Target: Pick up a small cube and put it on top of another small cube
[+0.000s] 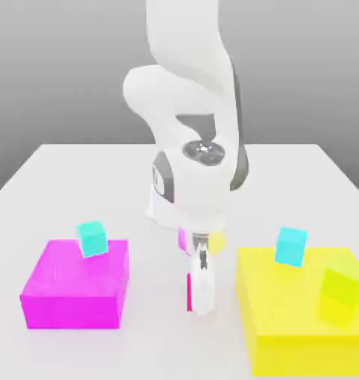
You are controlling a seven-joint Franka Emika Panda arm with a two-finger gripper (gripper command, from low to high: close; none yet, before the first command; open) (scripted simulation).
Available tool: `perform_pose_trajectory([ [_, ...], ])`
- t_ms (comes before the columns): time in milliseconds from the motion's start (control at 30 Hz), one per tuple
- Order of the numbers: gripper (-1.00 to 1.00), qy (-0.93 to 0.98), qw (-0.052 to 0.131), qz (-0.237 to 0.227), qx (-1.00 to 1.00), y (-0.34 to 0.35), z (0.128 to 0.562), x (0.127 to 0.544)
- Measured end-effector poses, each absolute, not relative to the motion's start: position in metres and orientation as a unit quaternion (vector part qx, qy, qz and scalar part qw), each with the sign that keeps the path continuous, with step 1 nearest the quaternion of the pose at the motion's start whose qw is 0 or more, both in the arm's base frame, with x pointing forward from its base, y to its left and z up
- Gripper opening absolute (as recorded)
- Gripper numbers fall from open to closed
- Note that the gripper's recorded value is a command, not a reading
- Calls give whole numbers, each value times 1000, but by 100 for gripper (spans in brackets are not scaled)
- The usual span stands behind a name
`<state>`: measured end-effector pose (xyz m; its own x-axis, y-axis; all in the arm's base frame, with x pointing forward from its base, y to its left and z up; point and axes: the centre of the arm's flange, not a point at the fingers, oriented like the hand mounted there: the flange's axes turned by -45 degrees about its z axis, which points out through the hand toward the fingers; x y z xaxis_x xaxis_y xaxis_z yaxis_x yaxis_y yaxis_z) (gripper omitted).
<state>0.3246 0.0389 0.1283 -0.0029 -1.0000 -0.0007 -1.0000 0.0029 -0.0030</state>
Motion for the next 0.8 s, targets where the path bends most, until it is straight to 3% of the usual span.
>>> perform_pose_trajectory([
  [800, -100, 706, 5, -4, -709, 39, 187, 333],
])
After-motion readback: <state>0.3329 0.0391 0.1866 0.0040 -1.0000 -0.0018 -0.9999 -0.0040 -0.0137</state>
